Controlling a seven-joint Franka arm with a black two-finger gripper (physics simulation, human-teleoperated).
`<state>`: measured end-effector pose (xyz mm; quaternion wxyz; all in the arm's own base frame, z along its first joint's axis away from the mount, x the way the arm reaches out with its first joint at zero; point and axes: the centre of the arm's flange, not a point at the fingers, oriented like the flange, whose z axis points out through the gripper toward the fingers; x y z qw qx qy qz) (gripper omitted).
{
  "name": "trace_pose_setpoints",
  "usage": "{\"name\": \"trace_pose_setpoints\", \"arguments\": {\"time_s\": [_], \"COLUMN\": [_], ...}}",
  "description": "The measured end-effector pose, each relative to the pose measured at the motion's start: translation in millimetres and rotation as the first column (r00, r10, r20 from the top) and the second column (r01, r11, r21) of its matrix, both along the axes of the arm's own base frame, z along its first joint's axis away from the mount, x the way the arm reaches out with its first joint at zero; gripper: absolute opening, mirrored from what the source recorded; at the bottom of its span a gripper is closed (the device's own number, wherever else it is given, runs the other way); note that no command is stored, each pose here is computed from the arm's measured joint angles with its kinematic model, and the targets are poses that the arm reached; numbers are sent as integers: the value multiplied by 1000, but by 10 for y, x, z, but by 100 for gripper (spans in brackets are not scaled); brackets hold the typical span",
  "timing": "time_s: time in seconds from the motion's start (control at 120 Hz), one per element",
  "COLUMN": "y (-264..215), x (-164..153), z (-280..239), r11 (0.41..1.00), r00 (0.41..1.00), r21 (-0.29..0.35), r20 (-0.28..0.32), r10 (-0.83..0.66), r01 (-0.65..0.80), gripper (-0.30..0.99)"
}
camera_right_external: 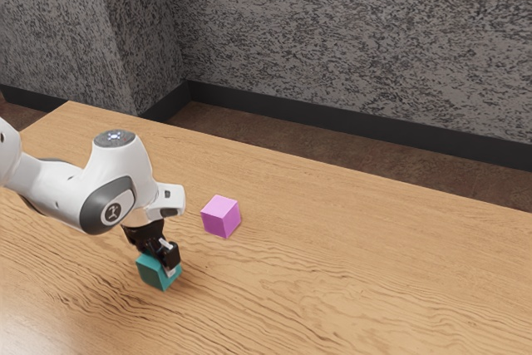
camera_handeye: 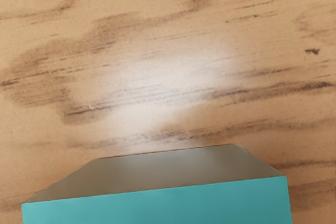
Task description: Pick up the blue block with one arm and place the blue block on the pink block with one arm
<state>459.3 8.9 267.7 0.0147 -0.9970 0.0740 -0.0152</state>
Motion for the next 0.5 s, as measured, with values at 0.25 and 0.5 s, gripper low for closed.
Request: {"name": "trace_pose_setpoints", "arguments": {"time_s": [0.25, 0.5], "y": [-12, -22], "x": [20, 68], "z": [68, 170], "r11": [1000, 1000], "r00": [1000, 999], "r21": [2, 3], "r20": [14, 34], "r10": [-1, 3], "r01": [1, -3], "gripper": [41, 39]}}
